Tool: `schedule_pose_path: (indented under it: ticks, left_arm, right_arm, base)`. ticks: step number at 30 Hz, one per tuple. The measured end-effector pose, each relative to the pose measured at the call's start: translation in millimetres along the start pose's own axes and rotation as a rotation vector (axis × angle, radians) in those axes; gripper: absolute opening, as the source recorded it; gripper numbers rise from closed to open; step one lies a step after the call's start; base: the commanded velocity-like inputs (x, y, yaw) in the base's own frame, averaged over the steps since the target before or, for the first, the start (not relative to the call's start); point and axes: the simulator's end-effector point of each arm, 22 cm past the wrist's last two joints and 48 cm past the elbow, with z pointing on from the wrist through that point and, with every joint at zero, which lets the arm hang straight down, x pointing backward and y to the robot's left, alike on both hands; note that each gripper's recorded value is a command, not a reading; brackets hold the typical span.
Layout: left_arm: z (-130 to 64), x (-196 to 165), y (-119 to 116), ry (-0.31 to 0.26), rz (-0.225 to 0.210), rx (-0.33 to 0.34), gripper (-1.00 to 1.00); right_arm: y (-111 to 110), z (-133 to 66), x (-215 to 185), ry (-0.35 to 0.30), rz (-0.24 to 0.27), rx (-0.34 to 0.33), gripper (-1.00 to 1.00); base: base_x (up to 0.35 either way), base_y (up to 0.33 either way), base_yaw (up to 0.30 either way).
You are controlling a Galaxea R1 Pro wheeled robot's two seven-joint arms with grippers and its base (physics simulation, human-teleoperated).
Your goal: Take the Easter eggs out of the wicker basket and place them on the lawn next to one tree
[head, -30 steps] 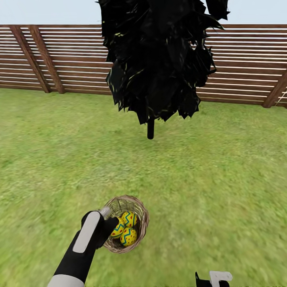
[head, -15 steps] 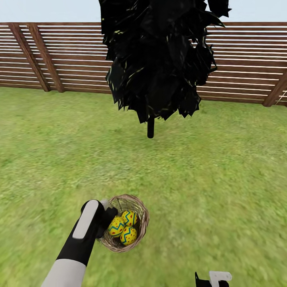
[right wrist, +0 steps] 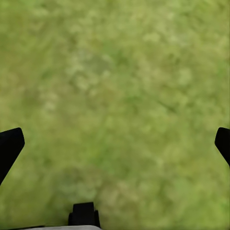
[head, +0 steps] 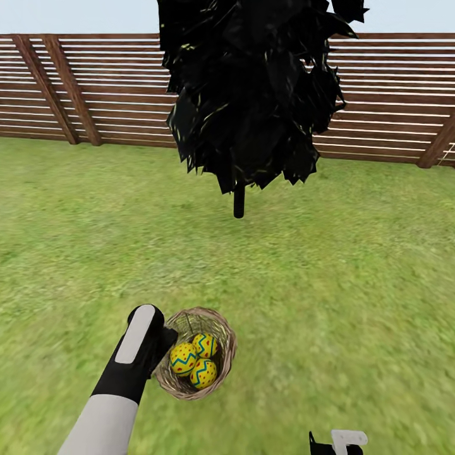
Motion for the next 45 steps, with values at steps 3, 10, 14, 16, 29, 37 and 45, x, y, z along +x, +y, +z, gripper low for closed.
schedule_pose_path:
  ticks: [3, 10, 14, 16, 29, 37, 45]
  left_arm:
    - [1.4, -2.4, -1.3, -0.004, -0.001, -0.006, 1.00]
    - [12.6, -1.5, -2.3, 0.001, 0.007, -0.019, 1.00]
    - [24.6, 3.2, -0.9, 0.015, 0.023, -0.031, 1.00]
    - [30.8, 6.0, 0.2, 0.023, 0.030, -0.038, 1.00]
    - [71.6, 23.8, 1.5, 0.071, 0.101, -0.051, 1.00]
    - [83.2, 22.6, -1.4, 0.068, 0.101, -0.045, 1.00]
    - [94.9, 22.4, -8.6, 0.070, 0.096, -0.017, 1.00]
  right_arm:
    - [0.6, 3.7, 1.8, 0.000, 0.000, 0.000, 1.00]
    - [2.2, 12.4, 5.5, -0.002, 0.000, 0.000, 1.00]
    - [-1.8, 18.4, -4.3, -0.043, 0.007, 0.007, 1.00]
    - [-3.5, 22.3, -21.8, -0.090, 0.011, 0.010, 1.00]
    - [-12.2, 34.6, -122.7, -0.318, 0.028, 0.054, 1.00]
    - [-8.7, 46.7, -127.9, -0.321, 0.010, 0.053, 1.00]
    - [-5.7, 57.7, -120.4, -0.320, 0.009, 0.053, 1.00]
  base:
    - [0.000, 0.000, 0.000]
    - [0.000, 0.000, 0.000]
    - [0.000, 0.000, 0.000]
    - [0.000, 0.000, 0.000]
    - [0.000, 0.000, 0.000]
    - [0.000, 0.000, 0.000]
    - [0.000, 0.000, 0.000]
